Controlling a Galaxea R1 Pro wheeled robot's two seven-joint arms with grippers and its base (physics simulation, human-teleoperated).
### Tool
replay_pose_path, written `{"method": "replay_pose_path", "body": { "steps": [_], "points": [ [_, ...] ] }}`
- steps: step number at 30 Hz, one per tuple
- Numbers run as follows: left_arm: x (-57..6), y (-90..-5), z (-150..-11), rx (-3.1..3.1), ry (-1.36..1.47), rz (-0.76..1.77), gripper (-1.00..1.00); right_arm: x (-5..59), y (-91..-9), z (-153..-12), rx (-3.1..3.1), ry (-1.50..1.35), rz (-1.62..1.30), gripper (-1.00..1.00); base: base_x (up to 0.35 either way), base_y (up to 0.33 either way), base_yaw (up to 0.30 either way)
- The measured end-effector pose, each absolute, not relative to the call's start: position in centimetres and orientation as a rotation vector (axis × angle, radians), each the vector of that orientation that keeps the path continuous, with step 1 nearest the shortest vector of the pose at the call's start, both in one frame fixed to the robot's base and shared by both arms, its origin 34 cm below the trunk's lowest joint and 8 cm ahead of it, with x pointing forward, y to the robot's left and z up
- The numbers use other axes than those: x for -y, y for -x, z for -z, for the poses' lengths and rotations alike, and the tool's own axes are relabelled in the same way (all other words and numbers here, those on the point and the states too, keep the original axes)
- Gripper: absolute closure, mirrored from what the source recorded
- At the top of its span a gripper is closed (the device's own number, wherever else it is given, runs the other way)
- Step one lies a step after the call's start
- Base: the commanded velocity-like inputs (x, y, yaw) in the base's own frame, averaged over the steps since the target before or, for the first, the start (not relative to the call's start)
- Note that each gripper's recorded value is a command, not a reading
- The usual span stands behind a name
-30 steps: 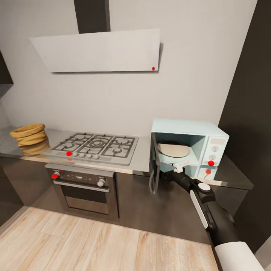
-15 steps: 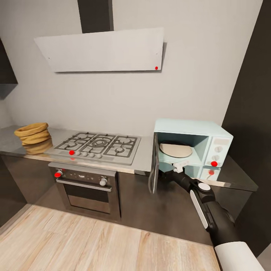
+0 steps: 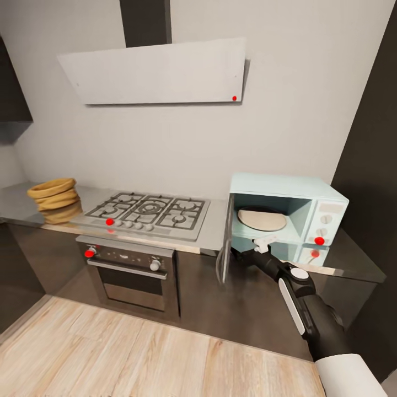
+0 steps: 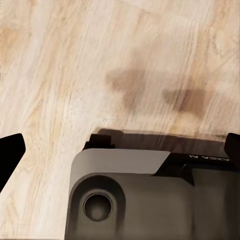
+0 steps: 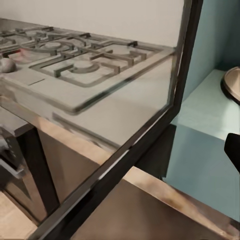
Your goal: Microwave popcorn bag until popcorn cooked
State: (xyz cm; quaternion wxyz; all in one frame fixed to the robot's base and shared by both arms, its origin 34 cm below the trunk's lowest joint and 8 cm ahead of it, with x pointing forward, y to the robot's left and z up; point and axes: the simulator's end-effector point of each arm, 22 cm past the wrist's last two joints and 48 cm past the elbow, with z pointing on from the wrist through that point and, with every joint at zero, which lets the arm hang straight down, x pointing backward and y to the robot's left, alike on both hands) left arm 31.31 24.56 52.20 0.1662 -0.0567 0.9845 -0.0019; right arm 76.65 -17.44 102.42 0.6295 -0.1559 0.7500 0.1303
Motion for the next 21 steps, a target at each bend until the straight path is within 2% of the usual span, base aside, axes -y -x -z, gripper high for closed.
{"method": "replay_pose_path", "body": {
  "steps": [21],
  "points": [
    [-24.56,-31.19,-52.14,-2.806,0.162,0.005,-1.0,18.21,-76.84,-102.31,-1.722,0.34,-0.288,-1.0,0.0,0.0,0.025]
  ]
}}
